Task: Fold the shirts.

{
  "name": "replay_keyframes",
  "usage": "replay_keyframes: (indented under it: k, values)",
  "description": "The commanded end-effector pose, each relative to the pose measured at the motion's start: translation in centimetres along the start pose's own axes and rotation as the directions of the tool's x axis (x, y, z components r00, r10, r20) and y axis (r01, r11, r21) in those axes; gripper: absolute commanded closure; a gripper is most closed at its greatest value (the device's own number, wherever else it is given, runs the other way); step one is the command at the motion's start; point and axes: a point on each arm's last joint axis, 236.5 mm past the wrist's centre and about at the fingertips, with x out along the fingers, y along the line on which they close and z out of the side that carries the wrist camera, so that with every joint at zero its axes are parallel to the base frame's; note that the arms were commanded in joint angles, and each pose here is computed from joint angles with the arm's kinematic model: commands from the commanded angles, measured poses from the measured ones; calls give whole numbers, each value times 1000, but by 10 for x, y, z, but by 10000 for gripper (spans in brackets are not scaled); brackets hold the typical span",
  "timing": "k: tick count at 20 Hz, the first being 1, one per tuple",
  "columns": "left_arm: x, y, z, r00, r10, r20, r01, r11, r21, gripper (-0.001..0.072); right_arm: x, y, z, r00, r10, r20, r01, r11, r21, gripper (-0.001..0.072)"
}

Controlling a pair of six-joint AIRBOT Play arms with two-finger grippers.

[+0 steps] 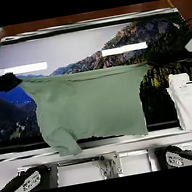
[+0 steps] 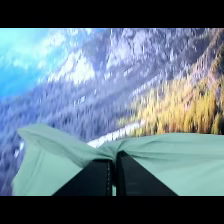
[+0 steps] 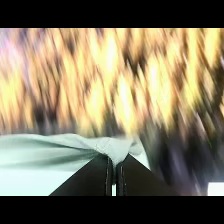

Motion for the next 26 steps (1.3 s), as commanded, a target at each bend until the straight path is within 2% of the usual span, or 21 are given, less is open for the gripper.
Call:
replay_keyframes:
  k: [1, 5, 9, 11, 14, 18, 22, 24, 26]
  values:
    - [72, 20, 28, 992, -38, 120, 52, 992, -116, 666, 46, 11, 64, 960, 34, 276, -55, 996, 67, 647]
    - [118, 42, 32, 986, 14, 165, 13, 986, -164, 666, 67, 10, 84, 927, 13, 374, -40, 997, 65, 647]
    - [152, 46, 21, 988, 35, 152, -11, 988, -155, 666, 101, -2, 64, 953, -5, 303, -21, 996, 85, 647]
    - [168, 44, 0, 996, 20, 83, -8, 989, -147, 666, 119, -6, 40, 978, -2, 210, -17, 996, 92, 647]
    - [178, 40, -31, 999, -12, -33, 12, 1000, 4, 665, 135, -14, 12, 995, -23, 100, 17, 998, 59, 647]
    - [173, 44, -59, 986, -3, -164, 19, 995, 97, 666, 131, -14, -9, 1000, -15, 8, 14, 998, 57, 647]
    - [160, 61, -119, 912, 56, -407, 10, 987, 158, 666, 130, -23, -71, 968, -46, -248, 50, 999, 12, 648]
    - [156, 64, -140, 871, 59, -488, 23, 987, 160, 667, 133, -30, -90, 945, -64, -322, 68, 998, 2, 648]
    - [153, 73, -149, 848, 96, -522, -23, 989, 145, 667, 132, -32, -98, 934, -70, -351, 74, 997, -2, 648]
